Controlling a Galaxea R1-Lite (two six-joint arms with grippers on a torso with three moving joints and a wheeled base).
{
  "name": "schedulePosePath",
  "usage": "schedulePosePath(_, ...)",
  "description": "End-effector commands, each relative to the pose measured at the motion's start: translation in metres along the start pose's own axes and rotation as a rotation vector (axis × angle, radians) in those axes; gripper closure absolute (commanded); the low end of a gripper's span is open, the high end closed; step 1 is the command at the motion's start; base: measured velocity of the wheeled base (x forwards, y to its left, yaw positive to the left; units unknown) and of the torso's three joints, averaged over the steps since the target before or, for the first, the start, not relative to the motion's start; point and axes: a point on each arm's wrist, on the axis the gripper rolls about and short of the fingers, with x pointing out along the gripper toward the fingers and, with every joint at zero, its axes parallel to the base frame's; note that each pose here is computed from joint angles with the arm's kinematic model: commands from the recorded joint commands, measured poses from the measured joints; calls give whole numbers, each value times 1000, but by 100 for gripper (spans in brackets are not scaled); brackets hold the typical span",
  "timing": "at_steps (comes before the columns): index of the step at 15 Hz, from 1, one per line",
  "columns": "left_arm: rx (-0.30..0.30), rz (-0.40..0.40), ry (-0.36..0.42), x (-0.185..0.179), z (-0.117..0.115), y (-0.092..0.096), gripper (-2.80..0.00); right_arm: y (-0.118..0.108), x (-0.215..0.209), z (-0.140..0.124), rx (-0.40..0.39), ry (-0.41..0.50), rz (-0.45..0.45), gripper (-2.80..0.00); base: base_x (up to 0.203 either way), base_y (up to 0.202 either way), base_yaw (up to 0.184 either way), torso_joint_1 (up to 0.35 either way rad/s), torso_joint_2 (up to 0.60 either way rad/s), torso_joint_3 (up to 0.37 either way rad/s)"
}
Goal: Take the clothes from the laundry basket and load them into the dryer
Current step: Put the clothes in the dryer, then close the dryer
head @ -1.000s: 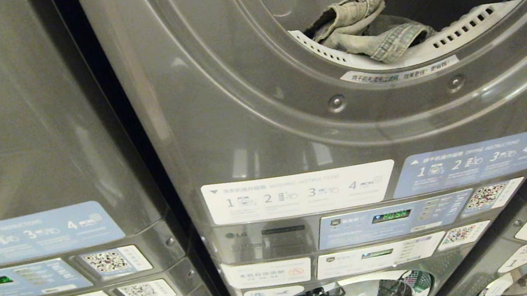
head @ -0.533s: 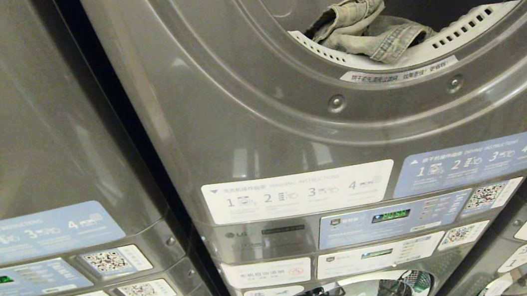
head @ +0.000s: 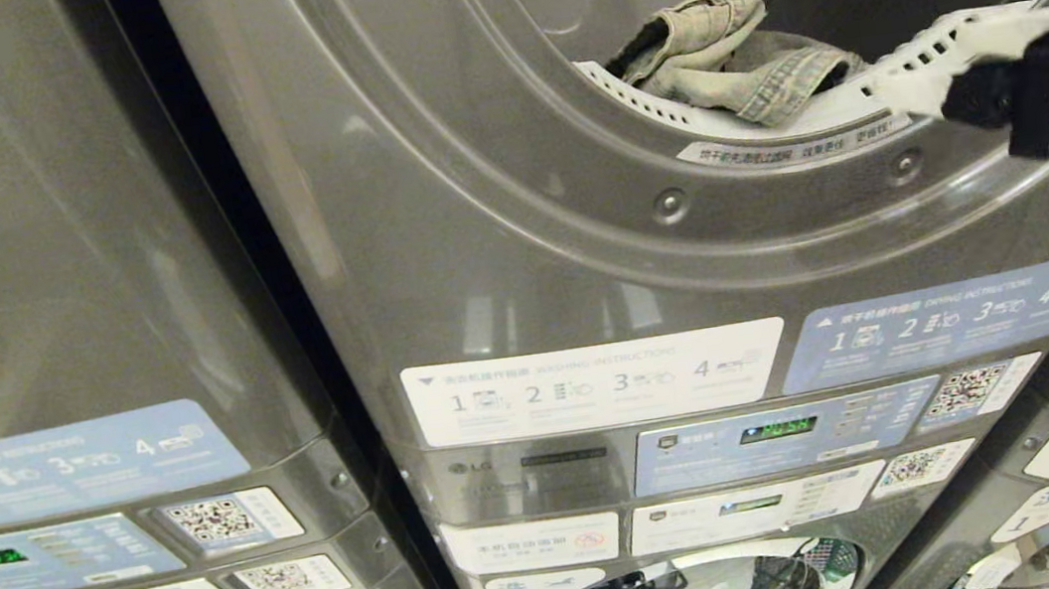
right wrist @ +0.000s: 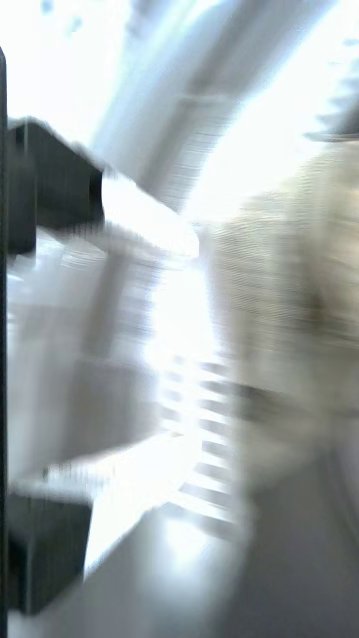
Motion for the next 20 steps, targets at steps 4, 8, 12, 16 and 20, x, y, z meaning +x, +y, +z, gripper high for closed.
schedulePosePath(4, 0, -1, -1, 0, 0, 0, 0, 6, -61, -109, 41, 312, -84, 0, 0, 0, 0, 0, 0, 0)
schedulePosePath(8, 0, 1, 0, 0, 0, 0, 0, 28, -130, -191, 77, 460, -122, 0, 0, 0, 0, 0, 0, 0)
schedulePosePath(12, 0, -1, -1, 0, 0, 0, 0, 52, -183, -233, 68, 383, -166, 0, 0, 0, 0, 0, 0, 0)
schedulePosePath(16, -1, 0, -1, 0, 0, 0, 0, 66, -217, -247, 24, 148, -233, 0, 0, 0, 0, 0, 0, 0)
schedulePosePath(20, -1, 1, 0, 0, 0, 0, 0, 70, -224, -254, 47, 62, -275, 0, 0, 0, 0, 0, 0, 0)
